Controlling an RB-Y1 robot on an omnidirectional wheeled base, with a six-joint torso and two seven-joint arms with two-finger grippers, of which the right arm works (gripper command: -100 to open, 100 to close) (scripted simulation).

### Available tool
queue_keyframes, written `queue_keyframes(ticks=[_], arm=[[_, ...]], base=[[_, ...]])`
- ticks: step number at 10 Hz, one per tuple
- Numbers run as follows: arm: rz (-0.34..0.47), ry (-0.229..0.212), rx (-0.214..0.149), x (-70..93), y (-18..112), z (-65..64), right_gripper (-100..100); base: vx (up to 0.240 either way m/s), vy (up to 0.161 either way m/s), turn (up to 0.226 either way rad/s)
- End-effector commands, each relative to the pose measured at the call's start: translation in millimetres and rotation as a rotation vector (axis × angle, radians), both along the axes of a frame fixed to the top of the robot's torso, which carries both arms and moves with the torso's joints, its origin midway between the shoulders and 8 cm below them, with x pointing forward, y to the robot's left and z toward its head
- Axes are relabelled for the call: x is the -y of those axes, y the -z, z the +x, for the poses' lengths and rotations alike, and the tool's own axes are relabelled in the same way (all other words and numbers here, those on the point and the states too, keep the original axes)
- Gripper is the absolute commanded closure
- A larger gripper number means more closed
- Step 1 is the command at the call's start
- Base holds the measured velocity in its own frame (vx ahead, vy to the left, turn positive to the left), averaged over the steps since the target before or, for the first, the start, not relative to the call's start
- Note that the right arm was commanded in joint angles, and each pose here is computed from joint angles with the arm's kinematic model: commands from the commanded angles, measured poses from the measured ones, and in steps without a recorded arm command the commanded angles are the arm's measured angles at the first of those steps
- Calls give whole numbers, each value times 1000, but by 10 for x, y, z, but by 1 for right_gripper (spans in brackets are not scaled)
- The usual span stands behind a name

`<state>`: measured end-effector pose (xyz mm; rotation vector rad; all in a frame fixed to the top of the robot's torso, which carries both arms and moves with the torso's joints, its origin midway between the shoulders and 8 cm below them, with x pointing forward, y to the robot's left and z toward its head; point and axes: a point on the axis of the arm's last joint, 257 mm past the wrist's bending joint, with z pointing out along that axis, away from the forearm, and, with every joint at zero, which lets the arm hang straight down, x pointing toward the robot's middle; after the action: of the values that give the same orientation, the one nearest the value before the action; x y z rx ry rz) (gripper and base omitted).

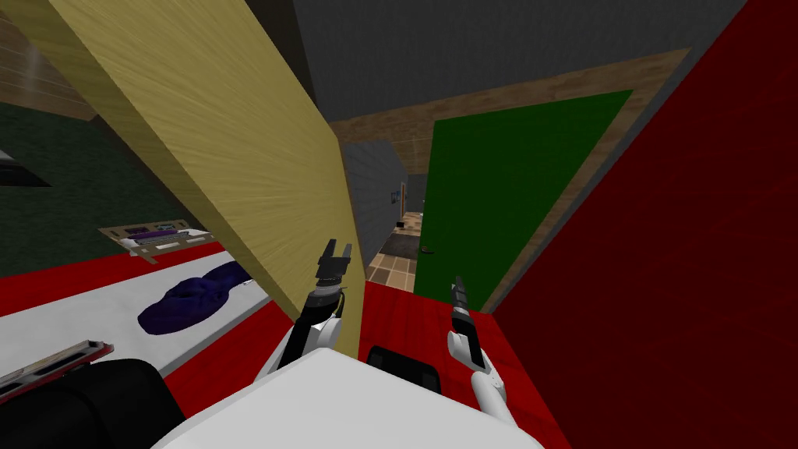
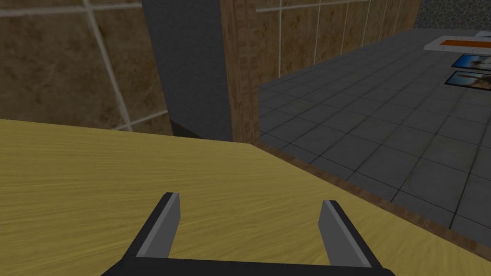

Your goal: Pull the door open

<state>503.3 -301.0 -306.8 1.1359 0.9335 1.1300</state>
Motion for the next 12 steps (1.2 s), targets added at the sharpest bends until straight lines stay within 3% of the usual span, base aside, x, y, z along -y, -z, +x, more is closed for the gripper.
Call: queue_keyframes(ticks=[1, 10, 12], arm=[[4, 3, -22, -25, 110, 3, -100], [27, 7, -131, -256, 601, -15, -100], [29, 7, -140, -282, 639, -20, -100]], base=[[88, -32, 85], [99, -13, 93], [83, -17, 39]])
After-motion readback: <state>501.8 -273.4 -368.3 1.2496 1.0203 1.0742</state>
